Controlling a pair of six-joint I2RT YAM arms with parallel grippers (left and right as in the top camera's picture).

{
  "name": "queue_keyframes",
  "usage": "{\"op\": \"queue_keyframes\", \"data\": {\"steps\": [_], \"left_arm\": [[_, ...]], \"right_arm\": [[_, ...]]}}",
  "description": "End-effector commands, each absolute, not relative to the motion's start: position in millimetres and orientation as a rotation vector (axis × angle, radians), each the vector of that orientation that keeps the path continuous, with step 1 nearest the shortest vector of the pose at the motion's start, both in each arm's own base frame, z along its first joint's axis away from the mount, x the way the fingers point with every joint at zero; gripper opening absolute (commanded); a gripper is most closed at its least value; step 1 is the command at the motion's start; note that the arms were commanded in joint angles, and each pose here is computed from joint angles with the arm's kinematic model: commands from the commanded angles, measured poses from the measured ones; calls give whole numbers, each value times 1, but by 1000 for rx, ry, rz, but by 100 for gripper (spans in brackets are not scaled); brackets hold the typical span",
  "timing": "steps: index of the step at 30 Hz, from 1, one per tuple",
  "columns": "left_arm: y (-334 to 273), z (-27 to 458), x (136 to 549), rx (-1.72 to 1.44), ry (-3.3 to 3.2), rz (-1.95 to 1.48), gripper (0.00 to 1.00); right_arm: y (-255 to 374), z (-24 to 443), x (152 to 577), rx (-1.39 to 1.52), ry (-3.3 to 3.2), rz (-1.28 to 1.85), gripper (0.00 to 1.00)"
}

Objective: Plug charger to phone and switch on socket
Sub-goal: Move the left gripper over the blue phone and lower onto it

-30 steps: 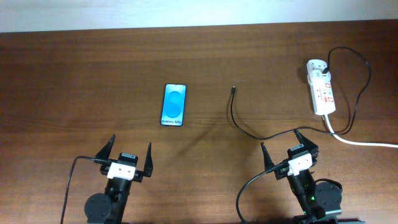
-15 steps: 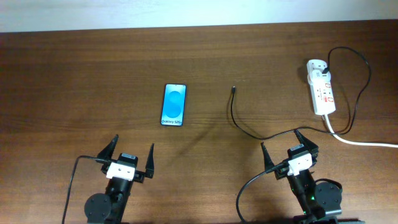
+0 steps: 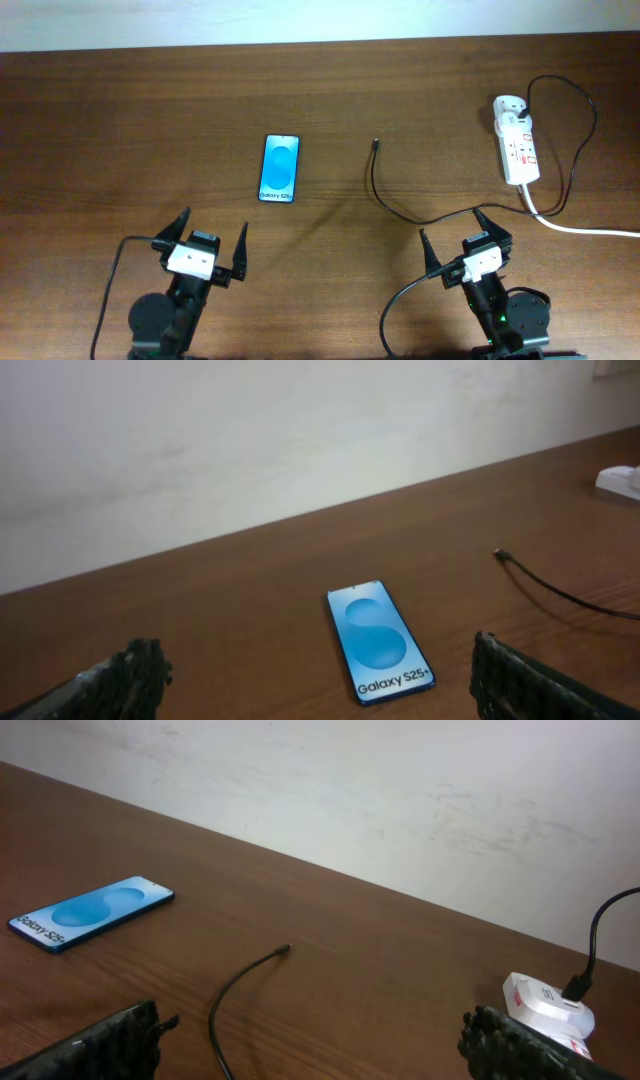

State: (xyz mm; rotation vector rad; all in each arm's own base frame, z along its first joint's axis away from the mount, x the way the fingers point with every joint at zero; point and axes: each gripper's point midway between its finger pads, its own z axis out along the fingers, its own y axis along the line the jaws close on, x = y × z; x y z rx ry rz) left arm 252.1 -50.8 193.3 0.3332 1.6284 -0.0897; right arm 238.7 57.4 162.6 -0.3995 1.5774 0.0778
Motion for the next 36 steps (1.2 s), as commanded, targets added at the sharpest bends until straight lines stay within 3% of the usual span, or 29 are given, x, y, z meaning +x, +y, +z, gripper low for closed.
{"op": "queue_keyframes", "data": {"steps": [1, 22, 36], "left_arm": [[-54, 212, 261, 342, 1646, -107, 99], [-98, 212, 382, 535, 2393, -444, 99], [-118, 226, 387, 496, 2474, -596, 100]], "right_arm": [[59, 160, 238, -397, 1584, 88, 98], [59, 160, 238, -397, 1584, 88, 98], [59, 160, 238, -397, 1584, 88, 98]]}}
